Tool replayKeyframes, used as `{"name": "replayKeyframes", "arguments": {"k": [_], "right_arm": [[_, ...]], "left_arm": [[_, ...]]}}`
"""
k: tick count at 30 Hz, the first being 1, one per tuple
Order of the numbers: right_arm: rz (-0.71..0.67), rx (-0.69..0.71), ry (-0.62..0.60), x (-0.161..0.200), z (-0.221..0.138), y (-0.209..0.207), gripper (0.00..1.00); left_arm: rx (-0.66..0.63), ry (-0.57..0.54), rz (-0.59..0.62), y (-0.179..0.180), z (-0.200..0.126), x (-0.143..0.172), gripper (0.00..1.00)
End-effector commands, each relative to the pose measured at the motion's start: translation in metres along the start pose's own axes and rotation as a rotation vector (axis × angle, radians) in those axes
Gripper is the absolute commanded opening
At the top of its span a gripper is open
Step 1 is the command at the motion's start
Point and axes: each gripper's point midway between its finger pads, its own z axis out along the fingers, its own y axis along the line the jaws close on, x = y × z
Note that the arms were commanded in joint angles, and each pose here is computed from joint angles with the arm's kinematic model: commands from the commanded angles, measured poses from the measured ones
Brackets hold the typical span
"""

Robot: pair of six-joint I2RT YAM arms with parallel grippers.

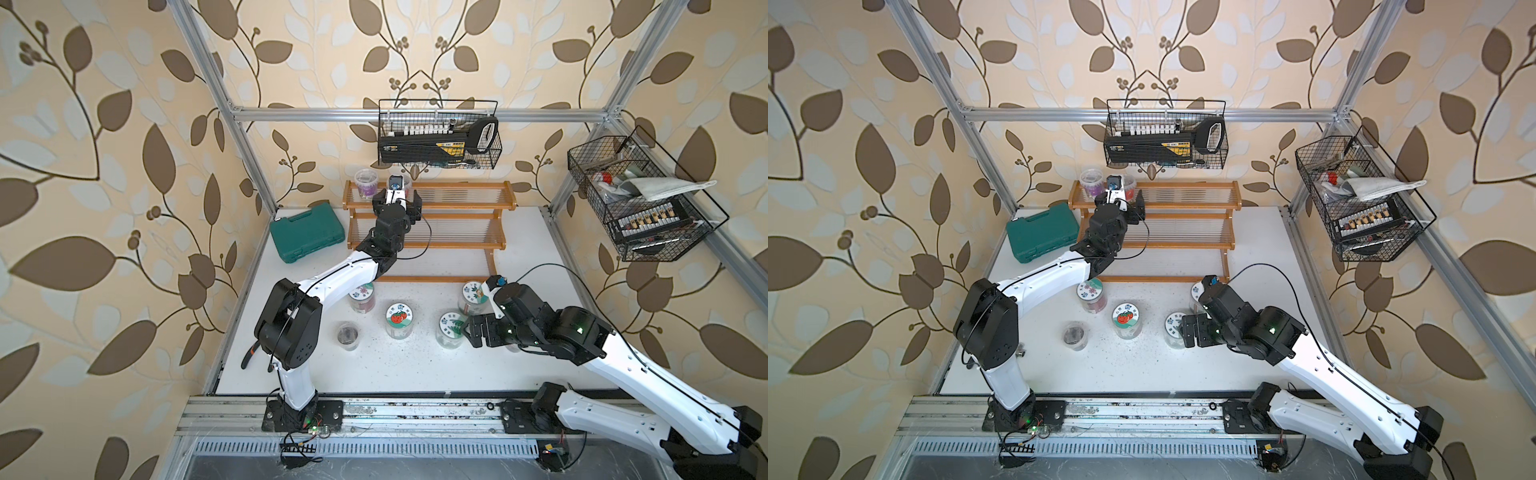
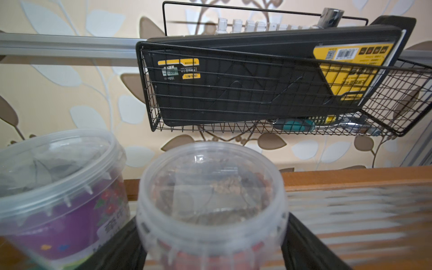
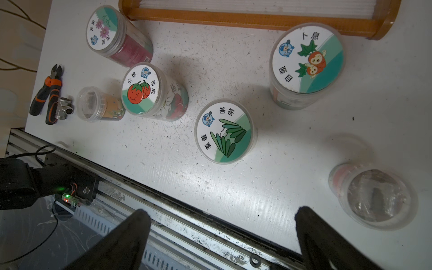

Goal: Place the seed container on the shelf
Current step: Place the seed jar on the shelf.

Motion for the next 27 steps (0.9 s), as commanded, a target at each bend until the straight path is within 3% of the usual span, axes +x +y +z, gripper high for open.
{"name": "replayKeyframes", "arguments": {"k": [1,17,23,27], "right_arm": [[-0.006,-0.005,0.009,0.003,0.002,-0.001,0.99],[-0.005,-0.002,0.022,0.004,0.009,-0.001,0.99],[-0.008,0.001,0.027,0.005,0.010,-0.001,0.99],[-0.009,0.003,0.029,0.005,0.011,-0.001,0.99]], "left_arm": [[0.011,-0.052,-0.005,0.009,-0.014,-0.032,0.89],[0.041,-0.046,0.018,0.016,-0.038,-0.033,0.74],[0.057,-0.060,0.032,0.014,-0.039,-0.038,0.55],[0.064,-0.069,0.047,0.012,-0.039,-0.042,0.51]]}}
